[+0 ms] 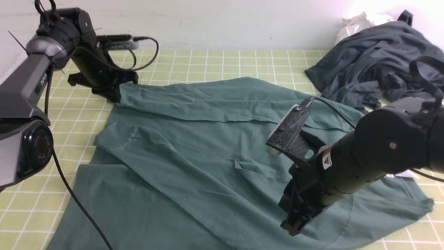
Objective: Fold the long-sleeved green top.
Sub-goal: Use the left arm to clamp the cuff farthest from it, then use the left arm to drag and drop the cuff onto the cuff closest to the left arm
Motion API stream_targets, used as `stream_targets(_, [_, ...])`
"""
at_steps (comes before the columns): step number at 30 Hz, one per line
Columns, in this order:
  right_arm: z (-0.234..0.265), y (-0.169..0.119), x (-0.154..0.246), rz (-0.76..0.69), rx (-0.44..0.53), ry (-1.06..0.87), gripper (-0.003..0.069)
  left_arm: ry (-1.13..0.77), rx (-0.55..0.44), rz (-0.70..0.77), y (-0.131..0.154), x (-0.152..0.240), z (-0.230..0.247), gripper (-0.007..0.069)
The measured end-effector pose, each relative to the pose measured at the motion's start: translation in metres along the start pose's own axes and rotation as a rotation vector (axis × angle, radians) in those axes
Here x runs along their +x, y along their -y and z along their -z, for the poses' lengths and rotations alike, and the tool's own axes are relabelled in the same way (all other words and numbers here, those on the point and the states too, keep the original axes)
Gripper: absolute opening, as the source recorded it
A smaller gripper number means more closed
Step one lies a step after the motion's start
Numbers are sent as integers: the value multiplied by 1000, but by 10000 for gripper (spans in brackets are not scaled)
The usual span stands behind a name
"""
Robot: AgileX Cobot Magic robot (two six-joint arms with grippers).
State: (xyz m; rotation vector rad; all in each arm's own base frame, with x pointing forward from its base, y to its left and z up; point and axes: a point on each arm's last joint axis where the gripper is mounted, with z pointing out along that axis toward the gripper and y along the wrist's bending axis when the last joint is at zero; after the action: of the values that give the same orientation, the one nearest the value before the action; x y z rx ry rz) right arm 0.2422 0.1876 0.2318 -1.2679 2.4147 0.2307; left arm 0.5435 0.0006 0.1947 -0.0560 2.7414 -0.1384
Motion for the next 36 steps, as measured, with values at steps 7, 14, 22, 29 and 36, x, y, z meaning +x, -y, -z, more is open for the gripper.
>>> stream_targets(7, [0, 0, 3, 8, -5, -28, 12, 91, 24, -30, 17, -8, 62, -1])
stream_targets(14, [2, -3, 13, 34, -33, -143, 12, -35, -25, -185, 52, 48, 124, -1])
stream_targets(22, [34, -4, 7, 40, 19, 1, 12, -350, -112, -229, 38, 145, 106, 4])
stream_targets(29, [49, -7, 6, 34, 25, 52, 12, -381, -103, -256, 37, 158, 106, 177])
stream_targets(36, [55, -9, 9, 32, 14, 41, 12, -354, -7, -293, 47, 194, 141, 409])
